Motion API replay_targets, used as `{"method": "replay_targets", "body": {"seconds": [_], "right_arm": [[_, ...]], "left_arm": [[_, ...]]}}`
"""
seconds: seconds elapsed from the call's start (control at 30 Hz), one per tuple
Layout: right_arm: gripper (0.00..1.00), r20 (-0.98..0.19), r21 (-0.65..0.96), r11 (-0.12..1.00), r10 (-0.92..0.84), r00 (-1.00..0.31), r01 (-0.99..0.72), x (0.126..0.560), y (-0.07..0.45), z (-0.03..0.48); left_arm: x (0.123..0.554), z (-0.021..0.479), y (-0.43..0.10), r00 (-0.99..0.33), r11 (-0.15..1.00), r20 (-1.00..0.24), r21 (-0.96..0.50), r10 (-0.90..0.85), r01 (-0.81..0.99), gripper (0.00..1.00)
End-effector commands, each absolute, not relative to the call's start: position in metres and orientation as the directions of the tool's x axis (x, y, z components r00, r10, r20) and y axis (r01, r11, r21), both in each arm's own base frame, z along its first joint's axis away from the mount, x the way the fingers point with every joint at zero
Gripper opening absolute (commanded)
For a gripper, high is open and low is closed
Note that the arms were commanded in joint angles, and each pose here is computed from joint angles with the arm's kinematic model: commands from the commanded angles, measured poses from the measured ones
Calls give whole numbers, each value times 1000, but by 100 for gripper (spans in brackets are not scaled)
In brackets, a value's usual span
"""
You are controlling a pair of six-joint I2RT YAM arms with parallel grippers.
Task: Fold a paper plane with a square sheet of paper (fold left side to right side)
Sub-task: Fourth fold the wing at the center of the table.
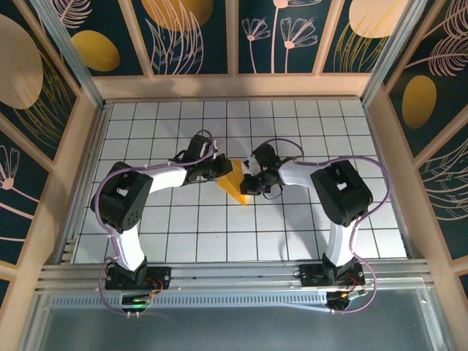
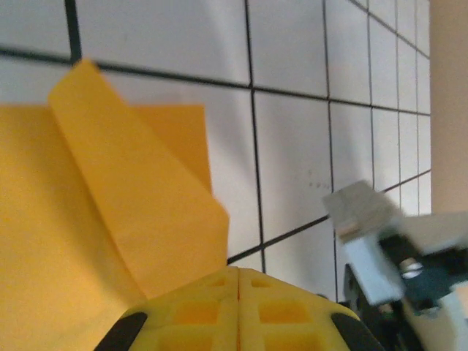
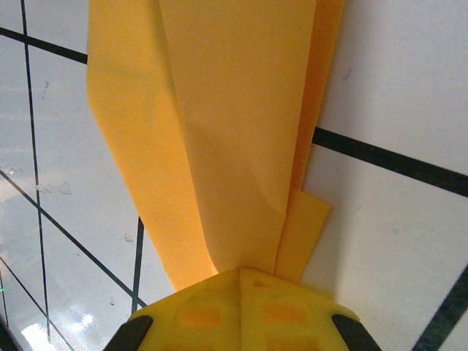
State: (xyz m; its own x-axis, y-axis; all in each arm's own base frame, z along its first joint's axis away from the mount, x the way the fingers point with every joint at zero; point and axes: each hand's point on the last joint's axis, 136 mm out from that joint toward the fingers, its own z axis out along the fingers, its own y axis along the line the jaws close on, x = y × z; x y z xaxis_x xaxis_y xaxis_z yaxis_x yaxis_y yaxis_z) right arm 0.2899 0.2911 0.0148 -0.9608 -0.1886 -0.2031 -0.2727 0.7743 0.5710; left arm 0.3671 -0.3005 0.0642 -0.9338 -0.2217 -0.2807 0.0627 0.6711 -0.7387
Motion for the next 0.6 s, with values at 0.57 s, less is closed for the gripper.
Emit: {"method": "replay_targets", "body": {"seconds": [0.57], "right_arm": [[0,-66,356,904,-228,-971,-237,264,252,-44]], "left_arm": [[357,18,-317,-960,699,-222,-714,-168,43,5]]}}
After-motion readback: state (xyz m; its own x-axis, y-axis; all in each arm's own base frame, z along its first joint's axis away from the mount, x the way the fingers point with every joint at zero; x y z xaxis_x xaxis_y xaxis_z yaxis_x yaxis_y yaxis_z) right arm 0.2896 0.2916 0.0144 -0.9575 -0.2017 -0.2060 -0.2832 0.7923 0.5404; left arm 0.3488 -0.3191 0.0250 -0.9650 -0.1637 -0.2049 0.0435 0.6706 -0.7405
